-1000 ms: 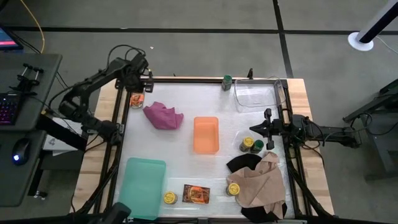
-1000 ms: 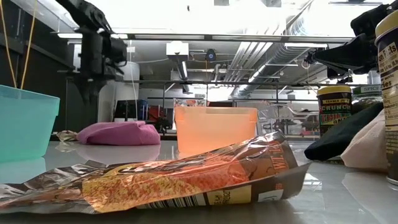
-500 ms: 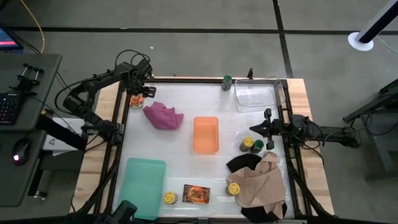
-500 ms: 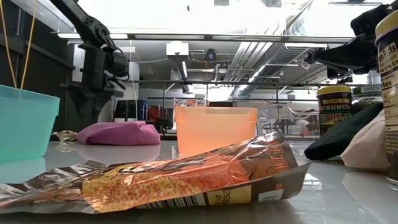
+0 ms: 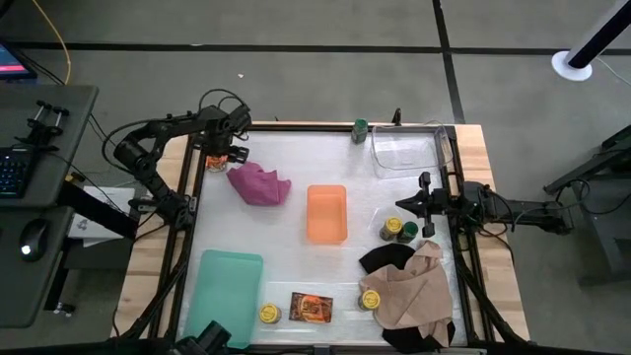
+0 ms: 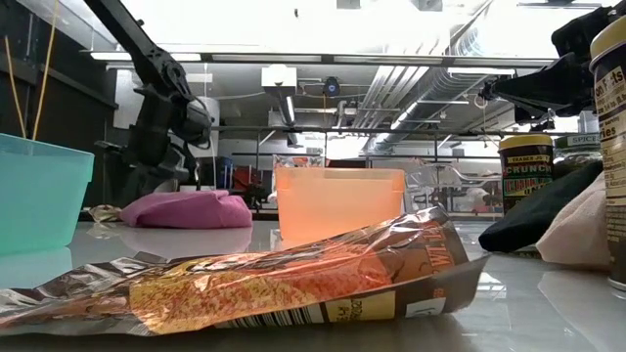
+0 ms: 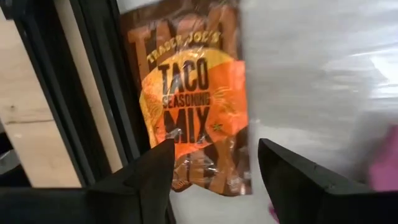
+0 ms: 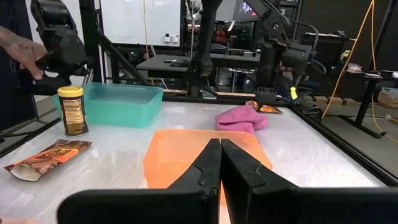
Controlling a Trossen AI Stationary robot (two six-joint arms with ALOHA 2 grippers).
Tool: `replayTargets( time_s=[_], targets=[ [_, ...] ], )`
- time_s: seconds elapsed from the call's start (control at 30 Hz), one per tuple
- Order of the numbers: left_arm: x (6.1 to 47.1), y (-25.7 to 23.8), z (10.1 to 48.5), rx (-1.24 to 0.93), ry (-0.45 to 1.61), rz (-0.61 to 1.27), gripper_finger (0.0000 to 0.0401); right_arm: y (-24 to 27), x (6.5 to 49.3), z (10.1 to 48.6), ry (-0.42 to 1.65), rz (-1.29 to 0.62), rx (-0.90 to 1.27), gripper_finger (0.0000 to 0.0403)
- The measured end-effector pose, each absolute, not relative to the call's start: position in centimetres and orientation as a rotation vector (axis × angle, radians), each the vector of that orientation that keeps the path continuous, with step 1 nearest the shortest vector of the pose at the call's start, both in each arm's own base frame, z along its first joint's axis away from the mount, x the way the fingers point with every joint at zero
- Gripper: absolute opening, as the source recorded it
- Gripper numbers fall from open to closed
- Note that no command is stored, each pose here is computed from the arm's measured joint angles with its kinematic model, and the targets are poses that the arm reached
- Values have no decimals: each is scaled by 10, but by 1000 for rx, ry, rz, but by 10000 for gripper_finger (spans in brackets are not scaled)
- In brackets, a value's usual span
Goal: Sort spices by type
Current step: Put the top orange seasoning sachet into the orange bin
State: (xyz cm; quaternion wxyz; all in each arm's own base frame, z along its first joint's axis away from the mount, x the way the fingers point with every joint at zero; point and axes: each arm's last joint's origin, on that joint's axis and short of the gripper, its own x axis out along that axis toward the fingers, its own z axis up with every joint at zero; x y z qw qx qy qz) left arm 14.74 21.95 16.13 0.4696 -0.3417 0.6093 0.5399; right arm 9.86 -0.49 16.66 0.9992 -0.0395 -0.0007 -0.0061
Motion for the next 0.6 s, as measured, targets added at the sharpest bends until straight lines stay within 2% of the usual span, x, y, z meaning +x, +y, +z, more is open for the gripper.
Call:
replayTargets(
  time_s=[0.43,0.53,0.6],
  targets=[
    [155,220,135,-854,1604,1341,213,-5,99,167,-2,-12,-79,1],
    [155,220,135,-849,1617,1306,188,-5,99,167,-2,-12,-79,1],
    [156,219,134,-853,1622,1283,153,-5,99,167,-2,-12,-79,1]
  ],
)
